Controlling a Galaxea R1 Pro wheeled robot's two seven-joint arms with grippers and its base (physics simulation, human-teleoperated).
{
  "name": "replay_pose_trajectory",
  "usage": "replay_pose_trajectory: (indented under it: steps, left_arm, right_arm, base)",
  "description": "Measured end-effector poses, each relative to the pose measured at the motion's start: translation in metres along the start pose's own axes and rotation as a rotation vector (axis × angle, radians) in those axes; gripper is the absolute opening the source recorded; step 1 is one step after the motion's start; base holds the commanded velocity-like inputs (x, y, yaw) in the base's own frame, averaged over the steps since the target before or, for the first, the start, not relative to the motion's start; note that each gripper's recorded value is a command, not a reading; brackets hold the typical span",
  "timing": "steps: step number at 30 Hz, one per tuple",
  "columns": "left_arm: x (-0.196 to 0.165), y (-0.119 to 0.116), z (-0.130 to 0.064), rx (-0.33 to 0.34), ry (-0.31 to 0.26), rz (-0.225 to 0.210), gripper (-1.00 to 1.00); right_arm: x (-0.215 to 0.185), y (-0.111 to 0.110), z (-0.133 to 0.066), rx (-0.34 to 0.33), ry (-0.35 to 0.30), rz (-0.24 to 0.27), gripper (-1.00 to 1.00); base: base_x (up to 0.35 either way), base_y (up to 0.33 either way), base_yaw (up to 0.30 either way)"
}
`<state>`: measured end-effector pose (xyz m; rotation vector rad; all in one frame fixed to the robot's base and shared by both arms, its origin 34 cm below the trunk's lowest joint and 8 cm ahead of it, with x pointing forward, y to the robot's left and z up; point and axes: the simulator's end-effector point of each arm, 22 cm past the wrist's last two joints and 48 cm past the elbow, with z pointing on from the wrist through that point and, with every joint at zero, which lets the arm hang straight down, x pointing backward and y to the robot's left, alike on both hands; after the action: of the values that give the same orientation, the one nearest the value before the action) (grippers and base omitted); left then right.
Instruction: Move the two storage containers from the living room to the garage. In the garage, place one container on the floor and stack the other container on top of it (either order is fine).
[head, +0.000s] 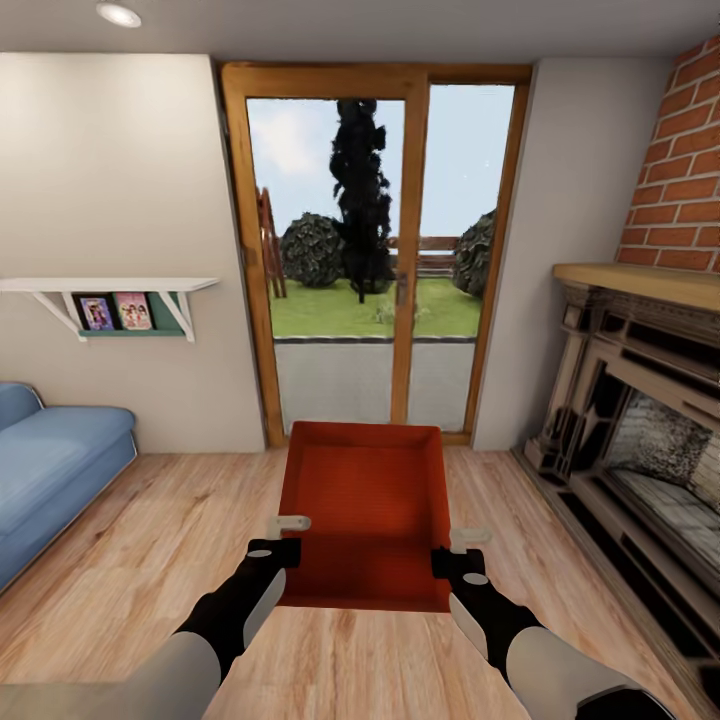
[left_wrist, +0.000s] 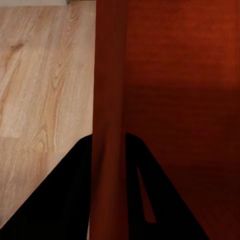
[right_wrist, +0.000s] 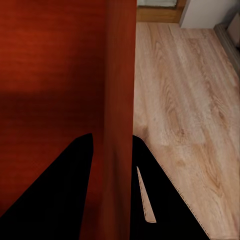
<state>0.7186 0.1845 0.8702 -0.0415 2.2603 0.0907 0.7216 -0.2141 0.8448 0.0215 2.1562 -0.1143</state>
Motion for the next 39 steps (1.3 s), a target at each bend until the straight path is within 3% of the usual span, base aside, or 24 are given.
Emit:
replay_pose_trajectory:
  steps: [14,28,39]
  left_arm:
    - [0.0000,-0.0001,-0.0001,0.000,0.001,0.000,-1.00]
    - [-0.0011,0.0001,-0.0007,0.000,-0.003,0.000,-1.00]
    - [-0.0046,0.0004,-0.0029,0.000,-0.010,-0.001,-1.00]
  right_arm:
    - [0.0000,-0.0002,-0.0001,0.000,0.001,-0.001,-1.00]
    - [-0.0012,-0.0001,-0.0005,0.000,-0.003,-0.002,-1.00]
    - [-0.0051,-0.0001,-0.0023,0.001,-0.010,0.000,-1.00]
  base:
    - [-0.263,0.156,0.000]
    - [-0.019,0.014,0.010]
    - [0.000,0.000,0.220]
